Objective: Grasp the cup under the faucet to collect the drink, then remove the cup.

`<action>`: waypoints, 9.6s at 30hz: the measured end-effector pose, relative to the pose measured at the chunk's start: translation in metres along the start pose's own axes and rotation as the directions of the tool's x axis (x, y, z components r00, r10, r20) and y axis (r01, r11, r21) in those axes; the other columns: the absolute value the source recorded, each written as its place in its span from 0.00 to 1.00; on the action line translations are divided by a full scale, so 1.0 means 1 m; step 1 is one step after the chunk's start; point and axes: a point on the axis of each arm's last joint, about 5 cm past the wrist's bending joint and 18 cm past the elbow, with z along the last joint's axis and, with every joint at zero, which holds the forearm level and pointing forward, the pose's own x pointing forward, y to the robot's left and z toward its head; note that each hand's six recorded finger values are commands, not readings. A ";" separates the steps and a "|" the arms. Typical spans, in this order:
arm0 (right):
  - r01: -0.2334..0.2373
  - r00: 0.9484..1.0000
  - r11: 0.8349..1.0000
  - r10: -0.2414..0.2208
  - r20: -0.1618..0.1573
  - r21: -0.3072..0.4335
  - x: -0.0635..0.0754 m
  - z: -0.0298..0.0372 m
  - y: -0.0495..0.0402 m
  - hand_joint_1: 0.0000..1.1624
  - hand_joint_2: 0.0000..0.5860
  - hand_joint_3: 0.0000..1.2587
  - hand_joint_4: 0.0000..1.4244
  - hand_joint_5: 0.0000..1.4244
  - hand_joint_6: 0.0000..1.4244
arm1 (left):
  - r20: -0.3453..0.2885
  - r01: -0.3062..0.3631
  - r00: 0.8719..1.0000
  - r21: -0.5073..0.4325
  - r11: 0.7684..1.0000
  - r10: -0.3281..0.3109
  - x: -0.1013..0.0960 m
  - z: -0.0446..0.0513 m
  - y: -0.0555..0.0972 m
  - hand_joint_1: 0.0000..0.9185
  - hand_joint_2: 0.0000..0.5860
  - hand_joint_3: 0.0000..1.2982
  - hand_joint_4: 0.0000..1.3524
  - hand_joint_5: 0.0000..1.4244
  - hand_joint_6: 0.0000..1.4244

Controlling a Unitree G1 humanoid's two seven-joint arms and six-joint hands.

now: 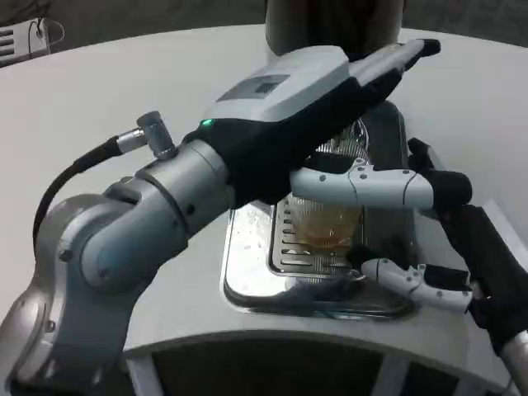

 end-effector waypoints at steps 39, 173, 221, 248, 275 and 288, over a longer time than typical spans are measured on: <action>-0.017 1.000 0.999 0.017 0.002 0.034 0.028 0.0006 0.0178 0.67 0.38 0.00 0.02 0.05 0.05 | 0.051 -0.231 0.970 -0.091 0.969 0.236 -0.020 -0.0040 0.009 0.00 0.01 0.05 0.00 0.06 0.15; 0.110 0.994 0.983 -0.109 -0.013 0.145 0.072 0.0252 0.1021 0.68 0.39 0.11 0.15 0.16 0.10 | -0.574 0.168 0.806 -0.013 0.986 -0.145 -0.140 -0.0412 -0.034 0.00 0.01 0.00 0.00 0.00 0.06; 0.254 0.965 0.916 -0.261 -0.021 0.310 0.029 0.0133 0.0903 0.80 0.29 0.80 0.84 0.93 1.00 | -0.565 0.225 0.798 -0.041 0.974 -0.208 -0.136 -0.0470 -0.035 0.00 0.01 0.00 0.00 0.00 0.06; 0.132 0.988 0.965 -0.145 0.043 0.226 -0.024 0.0114 0.0409 0.84 0.22 0.81 0.86 0.94 1.00 | -0.537 0.192 0.824 -0.034 0.981 -0.180 -0.126 -0.0528 -0.036 0.00 0.01 0.00 0.00 0.00 0.06; -0.092 0.985 0.995 0.087 0.150 0.026 -0.065 0.0363 -0.0211 0.86 0.20 0.81 0.85 0.93 1.00 | -0.314 0.193 0.931 -0.009 0.981 -0.186 -0.140 -0.0017 -0.047 0.00 0.00 0.00 0.00 0.00 0.06; -0.115 0.974 0.993 0.112 0.197 0.003 -0.075 0.0475 -0.0335 0.85 0.20 0.81 0.85 0.93 1.00 | -0.290 0.188 0.940 -0.001 0.982 -0.180 -0.148 0.0151 -0.050 0.00 0.00 0.00 0.00 0.00 0.04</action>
